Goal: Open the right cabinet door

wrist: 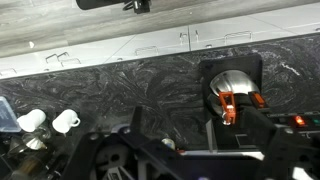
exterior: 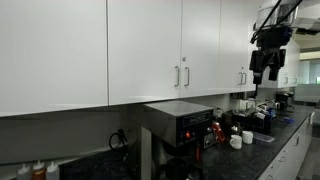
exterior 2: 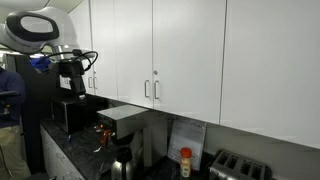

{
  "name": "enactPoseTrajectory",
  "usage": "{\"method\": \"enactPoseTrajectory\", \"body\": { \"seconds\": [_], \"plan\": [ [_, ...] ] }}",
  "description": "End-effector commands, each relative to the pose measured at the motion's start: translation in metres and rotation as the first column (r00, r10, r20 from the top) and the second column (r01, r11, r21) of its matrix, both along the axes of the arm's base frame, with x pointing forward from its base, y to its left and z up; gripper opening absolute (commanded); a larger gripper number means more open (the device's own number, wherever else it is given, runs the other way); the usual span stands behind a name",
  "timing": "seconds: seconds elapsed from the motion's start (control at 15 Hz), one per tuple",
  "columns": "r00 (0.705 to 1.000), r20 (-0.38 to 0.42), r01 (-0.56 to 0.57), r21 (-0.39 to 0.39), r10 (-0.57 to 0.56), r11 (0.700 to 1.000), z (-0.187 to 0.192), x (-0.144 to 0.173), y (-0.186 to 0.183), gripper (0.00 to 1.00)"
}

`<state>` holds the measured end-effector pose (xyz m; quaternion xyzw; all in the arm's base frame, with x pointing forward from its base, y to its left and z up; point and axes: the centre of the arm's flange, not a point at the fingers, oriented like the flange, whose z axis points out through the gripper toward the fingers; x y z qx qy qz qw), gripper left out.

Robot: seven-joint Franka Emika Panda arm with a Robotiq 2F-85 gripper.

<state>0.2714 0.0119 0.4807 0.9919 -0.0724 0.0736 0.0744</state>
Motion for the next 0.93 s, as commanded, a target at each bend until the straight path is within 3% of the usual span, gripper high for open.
{"method": "enactPoseTrajectory", "body": {
  "seconds": [0.0, 0.87],
  "plan": [
    [1.000, 0.019, 0.001, -0.014, 0.000, 1.000, 0.001, 0.011, -0.004, 1.00],
    [0.977, 0.208, -0.007, -0.161, 0.041, 0.987, 0.006, 0.120, -0.005, 1.00]
  ]
}}
